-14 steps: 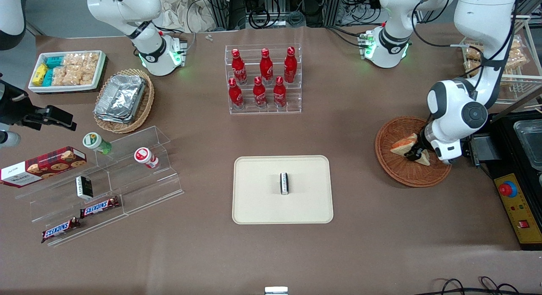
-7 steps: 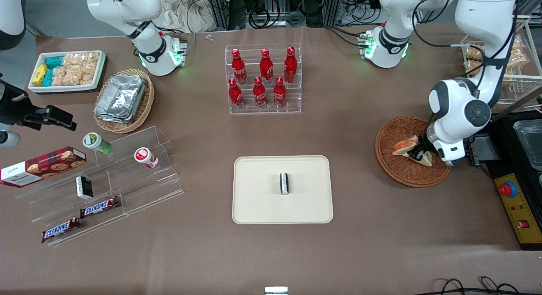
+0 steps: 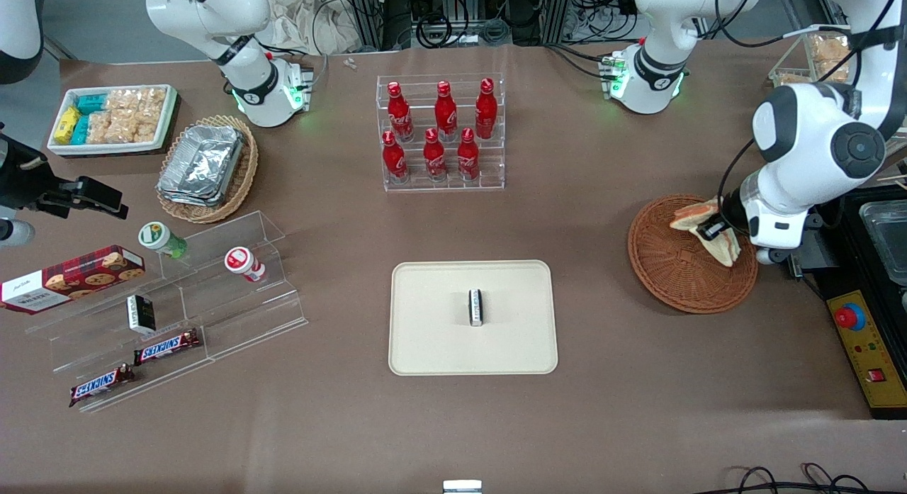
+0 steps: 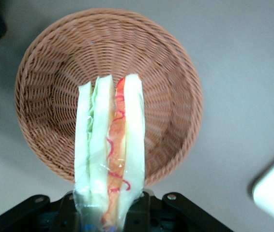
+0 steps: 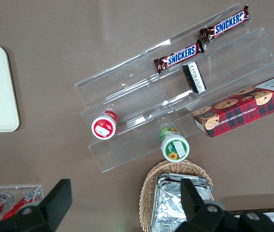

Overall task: Place sandwich from basket to tray
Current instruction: 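Close the left gripper on the sandwich and lift it, then carry the sandwich with the left gripper over to the cream tray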

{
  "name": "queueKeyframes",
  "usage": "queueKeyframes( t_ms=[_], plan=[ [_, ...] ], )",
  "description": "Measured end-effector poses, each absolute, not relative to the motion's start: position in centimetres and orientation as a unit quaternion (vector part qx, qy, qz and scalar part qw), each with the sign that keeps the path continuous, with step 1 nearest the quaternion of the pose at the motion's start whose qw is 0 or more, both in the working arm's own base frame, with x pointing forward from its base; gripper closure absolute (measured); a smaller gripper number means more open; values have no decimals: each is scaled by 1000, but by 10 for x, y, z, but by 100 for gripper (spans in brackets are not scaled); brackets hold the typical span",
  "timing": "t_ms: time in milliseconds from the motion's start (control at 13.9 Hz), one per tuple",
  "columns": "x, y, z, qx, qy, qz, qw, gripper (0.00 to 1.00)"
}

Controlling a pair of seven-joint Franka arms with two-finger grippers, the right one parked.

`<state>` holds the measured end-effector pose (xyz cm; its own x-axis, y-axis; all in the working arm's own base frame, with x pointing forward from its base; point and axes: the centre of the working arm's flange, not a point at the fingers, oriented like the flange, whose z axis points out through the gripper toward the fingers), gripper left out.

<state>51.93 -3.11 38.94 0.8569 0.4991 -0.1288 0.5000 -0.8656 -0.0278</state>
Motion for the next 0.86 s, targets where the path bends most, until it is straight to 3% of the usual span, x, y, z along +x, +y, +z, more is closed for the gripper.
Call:
queueKeyframes(
  t_ms=[432,864],
  plan=[
    [515,-149,411,999,12,-51,-5,79],
    [525,-261,392,993,-111,-49,10,79]
  ],
)
